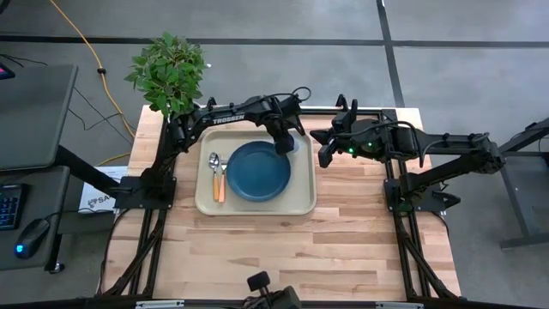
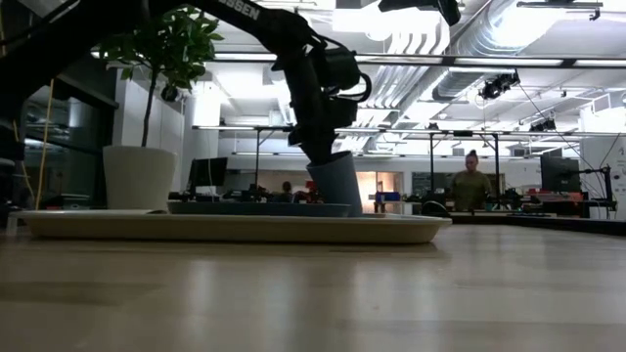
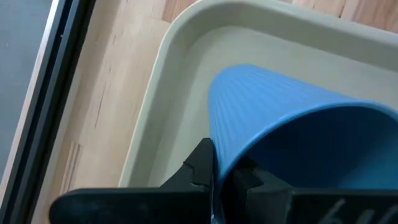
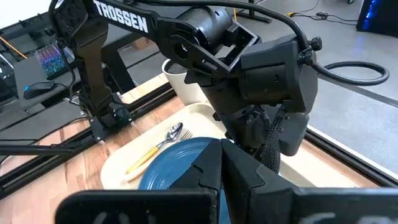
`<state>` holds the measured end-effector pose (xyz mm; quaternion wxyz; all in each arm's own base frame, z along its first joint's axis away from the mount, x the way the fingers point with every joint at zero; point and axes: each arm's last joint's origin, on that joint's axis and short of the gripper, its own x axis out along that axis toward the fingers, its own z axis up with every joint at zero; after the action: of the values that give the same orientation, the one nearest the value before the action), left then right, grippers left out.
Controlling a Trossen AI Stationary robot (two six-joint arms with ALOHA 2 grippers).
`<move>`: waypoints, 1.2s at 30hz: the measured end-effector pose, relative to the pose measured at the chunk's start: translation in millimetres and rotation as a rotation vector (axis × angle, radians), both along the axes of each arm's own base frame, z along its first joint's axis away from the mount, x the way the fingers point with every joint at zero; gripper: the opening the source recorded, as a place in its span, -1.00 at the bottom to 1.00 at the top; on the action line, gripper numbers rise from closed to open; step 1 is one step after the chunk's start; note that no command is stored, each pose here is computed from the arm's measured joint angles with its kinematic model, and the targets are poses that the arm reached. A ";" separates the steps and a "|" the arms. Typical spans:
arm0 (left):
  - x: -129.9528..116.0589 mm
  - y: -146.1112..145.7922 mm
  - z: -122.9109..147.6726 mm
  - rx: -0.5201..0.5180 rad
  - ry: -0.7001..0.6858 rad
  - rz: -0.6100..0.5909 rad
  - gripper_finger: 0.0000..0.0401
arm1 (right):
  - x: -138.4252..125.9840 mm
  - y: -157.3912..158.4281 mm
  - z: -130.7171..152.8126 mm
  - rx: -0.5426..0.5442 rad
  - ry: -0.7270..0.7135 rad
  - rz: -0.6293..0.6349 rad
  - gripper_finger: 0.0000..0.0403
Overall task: Pick and place plate/cup/fork/spoon on tray
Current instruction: Put the cup on the top right of the serving tray
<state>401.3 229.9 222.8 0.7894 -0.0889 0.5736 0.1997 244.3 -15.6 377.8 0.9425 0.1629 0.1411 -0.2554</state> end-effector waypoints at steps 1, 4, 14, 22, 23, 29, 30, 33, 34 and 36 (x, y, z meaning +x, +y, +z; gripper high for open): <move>0.1 0.0 -0.3 -0.002 -0.001 0.000 -1.00 | 0.0 0.0 0.0 0.000 0.000 0.000 -1.00; 0.6 -0.8 -0.4 -0.027 -0.015 -0.010 -1.00 | 0.0 0.0 0.0 0.000 0.000 0.000 -1.00; 1.0 -1.2 -1.1 -0.037 -0.019 -0.042 -0.85 | 0.0 0.0 0.0 0.000 0.000 -0.001 -1.00; 3.5 0.1 0.0 -0.017 -0.042 -0.057 -0.62 | 0.0 0.0 0.0 -0.001 0.000 -0.001 -1.00; 4.2 0.6 0.3 -0.012 -0.051 -0.057 -0.59 | 0.0 0.0 0.0 -0.001 0.000 -0.001 -1.00; 7.6 2.4 2.0 0.008 -0.089 -0.062 -0.38 | 0.0 0.0 0.0 -0.002 0.001 0.000 -1.00; 8.1 2.7 2.2 0.012 -0.094 -0.062 -0.35 | 0.0 0.0 0.0 -0.003 0.001 0.000 -1.00; 9.1 3.5 3.0 0.020 -0.107 -0.062 -0.26 | 0.0 0.0 0.0 -0.003 0.001 0.000 -1.00; 9.6 3.8 3.3 0.023 -0.113 -0.062 -0.23 | 0.0 0.0 0.0 -0.003 0.001 0.000 -1.00; 10.2 4.3 3.7 0.028 -0.120 -0.062 -0.19 | 0.0 0.0 0.0 -0.007 0.003 0.002 -1.00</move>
<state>411.5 234.2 226.5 0.8295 -0.0718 0.5247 0.1776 244.3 -15.6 377.8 0.9431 0.1590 0.1418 -0.2553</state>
